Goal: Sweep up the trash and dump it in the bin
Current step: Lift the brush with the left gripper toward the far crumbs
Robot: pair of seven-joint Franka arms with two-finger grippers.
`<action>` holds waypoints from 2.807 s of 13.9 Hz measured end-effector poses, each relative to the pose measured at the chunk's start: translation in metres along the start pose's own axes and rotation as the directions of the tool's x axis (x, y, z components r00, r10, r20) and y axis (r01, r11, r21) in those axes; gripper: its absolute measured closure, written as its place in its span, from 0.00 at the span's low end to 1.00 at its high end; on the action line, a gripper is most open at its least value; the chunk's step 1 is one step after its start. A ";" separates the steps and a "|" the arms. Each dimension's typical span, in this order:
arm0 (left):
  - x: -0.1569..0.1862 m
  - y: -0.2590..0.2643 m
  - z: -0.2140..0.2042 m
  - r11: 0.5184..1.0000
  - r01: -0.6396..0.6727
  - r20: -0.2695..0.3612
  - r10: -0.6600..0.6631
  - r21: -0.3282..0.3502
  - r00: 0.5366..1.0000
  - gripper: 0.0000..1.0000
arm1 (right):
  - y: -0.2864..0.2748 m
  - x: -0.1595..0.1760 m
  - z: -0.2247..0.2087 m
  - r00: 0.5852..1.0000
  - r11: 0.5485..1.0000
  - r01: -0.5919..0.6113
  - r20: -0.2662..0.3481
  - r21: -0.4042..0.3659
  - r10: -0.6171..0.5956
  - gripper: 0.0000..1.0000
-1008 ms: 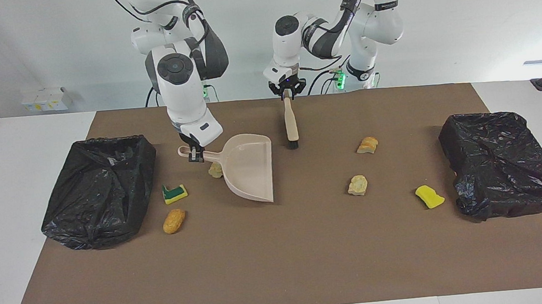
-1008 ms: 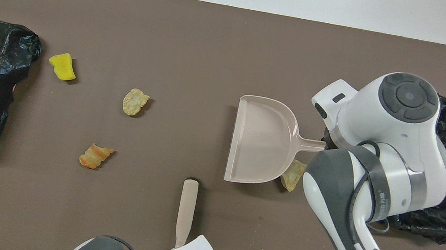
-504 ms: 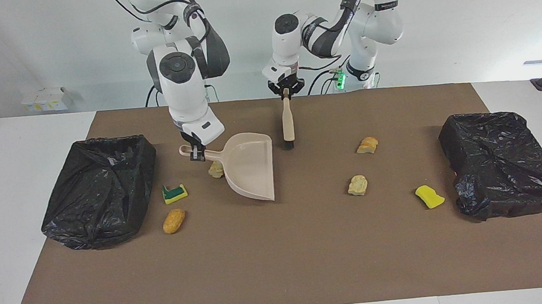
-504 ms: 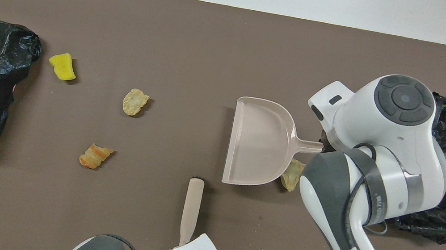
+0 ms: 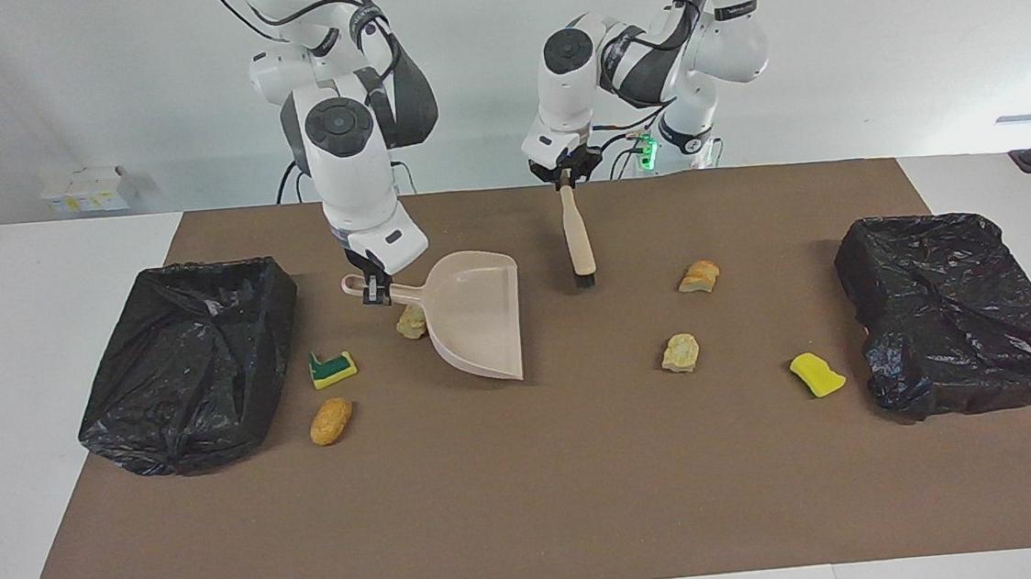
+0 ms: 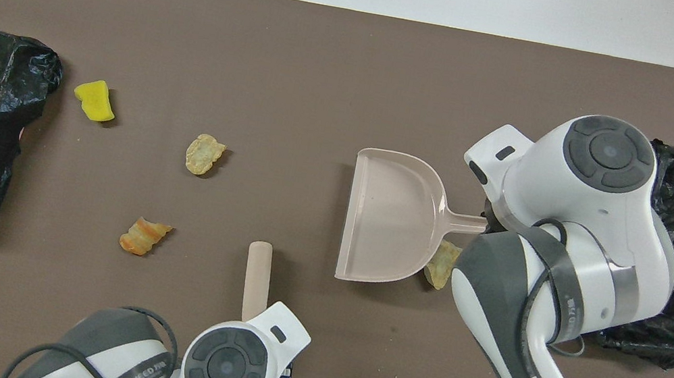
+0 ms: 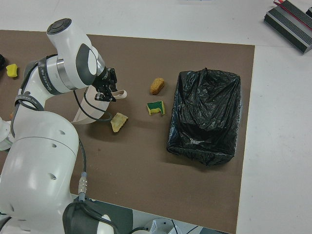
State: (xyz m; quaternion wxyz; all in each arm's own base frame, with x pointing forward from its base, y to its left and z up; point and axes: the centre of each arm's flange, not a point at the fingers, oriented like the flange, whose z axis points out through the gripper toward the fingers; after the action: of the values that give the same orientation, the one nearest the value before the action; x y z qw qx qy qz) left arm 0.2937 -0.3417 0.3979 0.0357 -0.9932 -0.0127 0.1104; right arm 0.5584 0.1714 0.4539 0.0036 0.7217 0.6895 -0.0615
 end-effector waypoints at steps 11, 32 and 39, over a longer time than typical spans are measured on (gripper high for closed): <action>0.123 -0.157 -0.084 0.999 0.033 -0.094 -0.030 0.037 0.995 0.74 | -0.015 0.046 0.008 0.998 0.997 0.067 0.012 -0.034 -0.067 0.69; 0.317 -0.332 -0.017 0.944 -0.167 -0.152 0.217 0.285 0.964 0.74 | -0.026 0.105 0.040 0.998 0.996 0.048 0.053 -0.069 -0.045 0.69; 0.310 -0.335 0.012 0.922 -0.265 -0.075 0.297 0.283 0.952 0.74 | -0.024 0.102 0.041 0.998 0.997 0.042 0.053 -0.068 -0.039 0.69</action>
State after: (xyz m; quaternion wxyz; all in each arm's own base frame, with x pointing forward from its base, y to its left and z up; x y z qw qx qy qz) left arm 0.5878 0.0030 0.3430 0.1552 -0.9752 0.1472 0.0567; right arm 0.5351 0.2703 0.4058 0.0454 0.7051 0.7054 -0.0564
